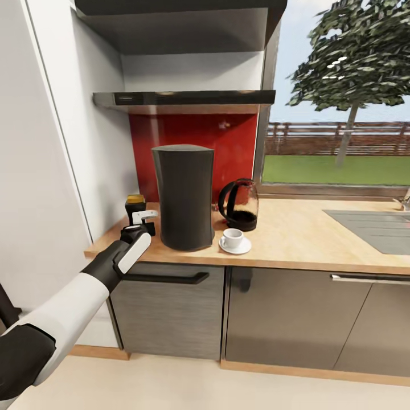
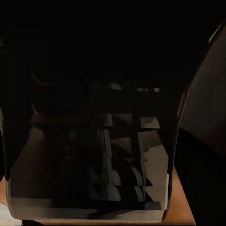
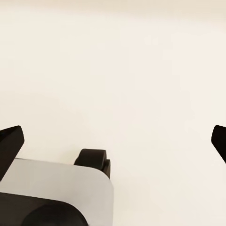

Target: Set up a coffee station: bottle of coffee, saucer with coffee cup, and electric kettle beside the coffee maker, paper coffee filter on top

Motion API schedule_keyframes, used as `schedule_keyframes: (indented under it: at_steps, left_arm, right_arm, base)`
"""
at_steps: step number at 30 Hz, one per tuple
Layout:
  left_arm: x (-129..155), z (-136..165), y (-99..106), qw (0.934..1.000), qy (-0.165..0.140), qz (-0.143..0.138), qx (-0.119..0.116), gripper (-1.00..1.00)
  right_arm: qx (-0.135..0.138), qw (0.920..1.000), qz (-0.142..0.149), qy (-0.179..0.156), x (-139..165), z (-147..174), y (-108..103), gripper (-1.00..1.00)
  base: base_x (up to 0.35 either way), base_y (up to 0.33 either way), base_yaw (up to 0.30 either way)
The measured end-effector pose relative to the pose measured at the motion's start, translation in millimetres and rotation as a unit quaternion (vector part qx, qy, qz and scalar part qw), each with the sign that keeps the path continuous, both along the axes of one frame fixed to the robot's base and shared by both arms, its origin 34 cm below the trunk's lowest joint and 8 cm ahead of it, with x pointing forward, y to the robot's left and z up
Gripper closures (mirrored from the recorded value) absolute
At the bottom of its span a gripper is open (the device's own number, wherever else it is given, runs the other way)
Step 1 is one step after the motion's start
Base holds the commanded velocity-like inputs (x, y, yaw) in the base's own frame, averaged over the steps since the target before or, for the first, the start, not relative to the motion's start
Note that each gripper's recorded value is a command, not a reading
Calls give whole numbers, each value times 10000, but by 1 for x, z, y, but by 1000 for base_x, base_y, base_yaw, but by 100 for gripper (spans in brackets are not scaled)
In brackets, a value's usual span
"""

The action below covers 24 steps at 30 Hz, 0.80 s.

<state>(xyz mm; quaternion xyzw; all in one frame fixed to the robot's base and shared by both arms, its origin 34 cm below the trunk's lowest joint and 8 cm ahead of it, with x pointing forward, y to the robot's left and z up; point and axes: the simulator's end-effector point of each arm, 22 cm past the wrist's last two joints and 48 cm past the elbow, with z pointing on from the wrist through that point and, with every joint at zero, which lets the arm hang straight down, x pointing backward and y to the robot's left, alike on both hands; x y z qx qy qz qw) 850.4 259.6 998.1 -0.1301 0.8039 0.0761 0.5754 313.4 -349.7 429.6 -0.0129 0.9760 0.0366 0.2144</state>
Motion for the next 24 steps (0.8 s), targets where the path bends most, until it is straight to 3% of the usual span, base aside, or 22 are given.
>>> schedule_keyframes:
  at_steps: [11,14,24]
  left_arm:
    - [-3,-27,3,10000,59,41,16,100]
    - [-2,-30,8,9999,-45,132,-52,100]
    - [0,-34,0,9999,-85,12,-60,100]
  right_arm:
    - [3,10000,5,0,-2,-19,1,-100]
    - [5,10000,5,-1,-2,-19,1,-100]
    - [6,10000,5,-2,-2,-19,1,-100]
  base:
    - [0,0,0]
    - [0,0,0]
    - [0,0,0]
